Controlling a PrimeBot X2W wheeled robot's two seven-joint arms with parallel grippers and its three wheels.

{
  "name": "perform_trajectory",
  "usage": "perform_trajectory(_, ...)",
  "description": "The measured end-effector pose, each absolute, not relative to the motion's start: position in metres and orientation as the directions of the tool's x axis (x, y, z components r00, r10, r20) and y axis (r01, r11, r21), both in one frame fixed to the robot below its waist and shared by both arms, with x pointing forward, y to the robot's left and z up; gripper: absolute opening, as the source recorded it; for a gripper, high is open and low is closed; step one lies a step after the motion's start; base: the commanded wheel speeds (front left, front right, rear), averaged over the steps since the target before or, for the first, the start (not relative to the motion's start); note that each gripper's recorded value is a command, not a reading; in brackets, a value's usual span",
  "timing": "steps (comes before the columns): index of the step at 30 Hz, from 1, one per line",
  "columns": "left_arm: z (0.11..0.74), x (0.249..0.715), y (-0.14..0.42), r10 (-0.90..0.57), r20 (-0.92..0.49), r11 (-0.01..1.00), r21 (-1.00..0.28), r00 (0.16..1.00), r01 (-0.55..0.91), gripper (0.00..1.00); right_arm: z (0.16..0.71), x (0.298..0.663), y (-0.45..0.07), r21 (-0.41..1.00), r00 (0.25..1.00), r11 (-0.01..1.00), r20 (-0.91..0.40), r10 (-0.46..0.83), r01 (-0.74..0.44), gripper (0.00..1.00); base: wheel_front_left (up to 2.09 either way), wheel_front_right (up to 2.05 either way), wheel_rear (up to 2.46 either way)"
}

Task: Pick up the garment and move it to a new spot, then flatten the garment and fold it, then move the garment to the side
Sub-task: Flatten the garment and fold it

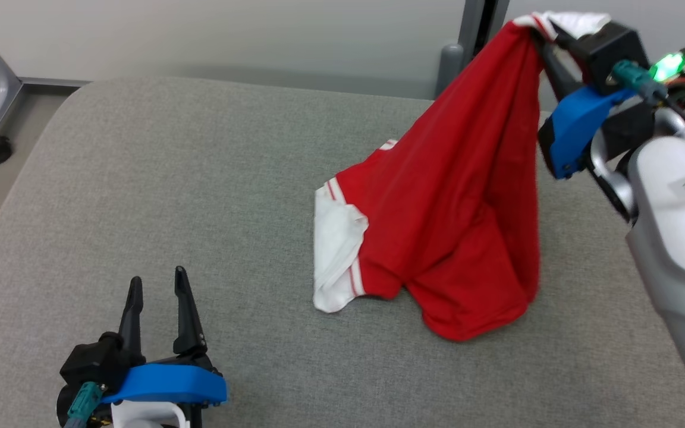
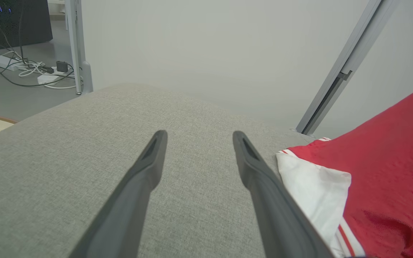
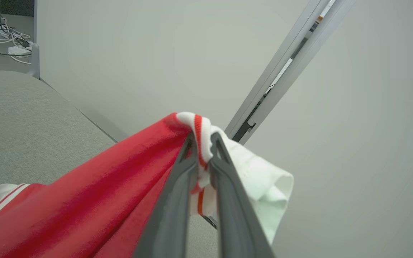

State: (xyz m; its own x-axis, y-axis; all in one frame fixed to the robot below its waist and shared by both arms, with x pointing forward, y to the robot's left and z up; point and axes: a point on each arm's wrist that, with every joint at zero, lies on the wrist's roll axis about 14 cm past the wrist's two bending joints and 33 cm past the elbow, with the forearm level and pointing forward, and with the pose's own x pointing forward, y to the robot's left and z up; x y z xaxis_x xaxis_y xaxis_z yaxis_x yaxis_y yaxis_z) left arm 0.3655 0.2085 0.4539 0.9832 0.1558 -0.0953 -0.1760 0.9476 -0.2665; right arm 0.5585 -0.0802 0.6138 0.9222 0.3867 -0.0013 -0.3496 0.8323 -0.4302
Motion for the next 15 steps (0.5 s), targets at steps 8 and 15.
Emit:
perform_trajectory(8, 0.454, 0.37, 0.209, 0.162, -0.098, 0.944, -0.275, 0.982, -0.183, 1.0, 0.614, 0.608, -0.072, -0.534, 0.929, 0.777, -0.045, 0.366, -0.332, 0.0, 0.0, 0.0, 0.0)
perform_trajectory(15, 0.443, 0.368, 0.217, 0.198, -0.141, 0.937, -0.264, 0.97, -0.229, 1.0, 0.563, 0.631, -0.052, -0.475, 0.918, 0.791, -0.114, 0.379, -0.385, 1.0, 0.0, 0.0, 0.0)
